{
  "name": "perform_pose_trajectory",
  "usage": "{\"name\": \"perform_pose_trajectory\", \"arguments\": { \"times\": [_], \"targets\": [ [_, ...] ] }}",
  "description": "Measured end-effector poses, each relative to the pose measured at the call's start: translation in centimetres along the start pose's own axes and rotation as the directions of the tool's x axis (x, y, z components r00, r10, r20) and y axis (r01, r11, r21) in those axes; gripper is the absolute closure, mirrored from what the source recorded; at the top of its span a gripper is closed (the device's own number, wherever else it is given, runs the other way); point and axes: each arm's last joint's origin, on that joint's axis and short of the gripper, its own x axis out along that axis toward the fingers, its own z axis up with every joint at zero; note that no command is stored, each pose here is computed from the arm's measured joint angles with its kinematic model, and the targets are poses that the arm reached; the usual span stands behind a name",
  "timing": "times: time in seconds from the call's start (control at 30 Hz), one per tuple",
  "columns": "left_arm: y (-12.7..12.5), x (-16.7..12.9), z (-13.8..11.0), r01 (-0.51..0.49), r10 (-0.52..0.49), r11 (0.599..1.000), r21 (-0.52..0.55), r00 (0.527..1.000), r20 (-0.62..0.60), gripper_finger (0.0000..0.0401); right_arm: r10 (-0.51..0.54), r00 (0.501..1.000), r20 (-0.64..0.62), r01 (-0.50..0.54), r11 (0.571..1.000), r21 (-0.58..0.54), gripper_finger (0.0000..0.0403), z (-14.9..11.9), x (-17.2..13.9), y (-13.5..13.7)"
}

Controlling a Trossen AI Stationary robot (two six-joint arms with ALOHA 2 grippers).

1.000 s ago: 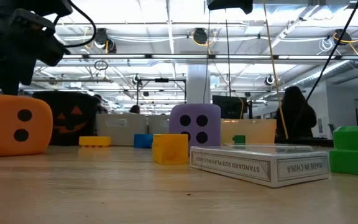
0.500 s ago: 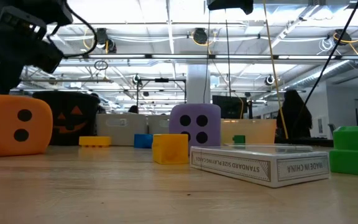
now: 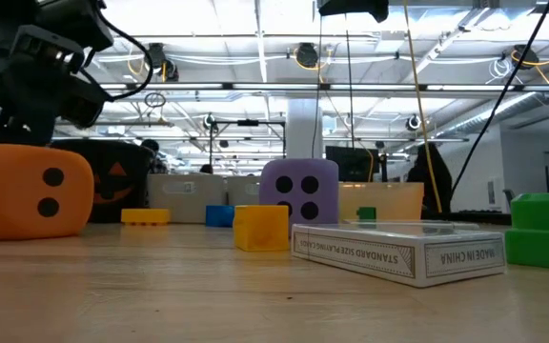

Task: Pick & Place Toys
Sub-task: Put the orange dice into the right gray bin

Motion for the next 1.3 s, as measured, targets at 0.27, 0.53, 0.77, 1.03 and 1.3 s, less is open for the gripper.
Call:
{"name": "perform_pose_trajectory", "arguments": {
  "times": [0.27,0.53,0.77,1.03,1.3],
  "targets": [
    [-0.07,0.00,0.06,0.008,-0.008,1.000,-0.001,1.000,0.005,0.0089,0.000,1.000,0.000,0.000,1.000,-0.001,0.0243,0.00,0.00,0.00],
    [0.00,0.01,0.02,-0.001,0.001,1.000,-0.007,1.000,0.001,0.0089,-0.001,1.000,0.000,0.001,1.000,-0.004,0.0243,0.00,0.00,-0.01],
    [0.46,-0.01,-0.16,-0.064,0.065,0.998,-0.027,0.998,0.009,0.0089,0.000,1.000,0.000,0.000,1.000,-0.008,0.0243,0.00,0.00,0.00],
    [0.48,-0.01,-0.16,-0.067,0.068,0.997,-0.029,0.998,0.011,0.0089,-0.001,1.000,0.000,0.001,1.000,-0.008,0.0243,0.00,0.00,-0.01],
    [0.18,-0.51,0.03,-0.046,0.046,0.998,-0.037,0.999,-0.004,0.0089,0.000,1.000,0.000,0.000,1.000,-0.008,0.0243,0.00,0.00,-0.01]
  ]
}}
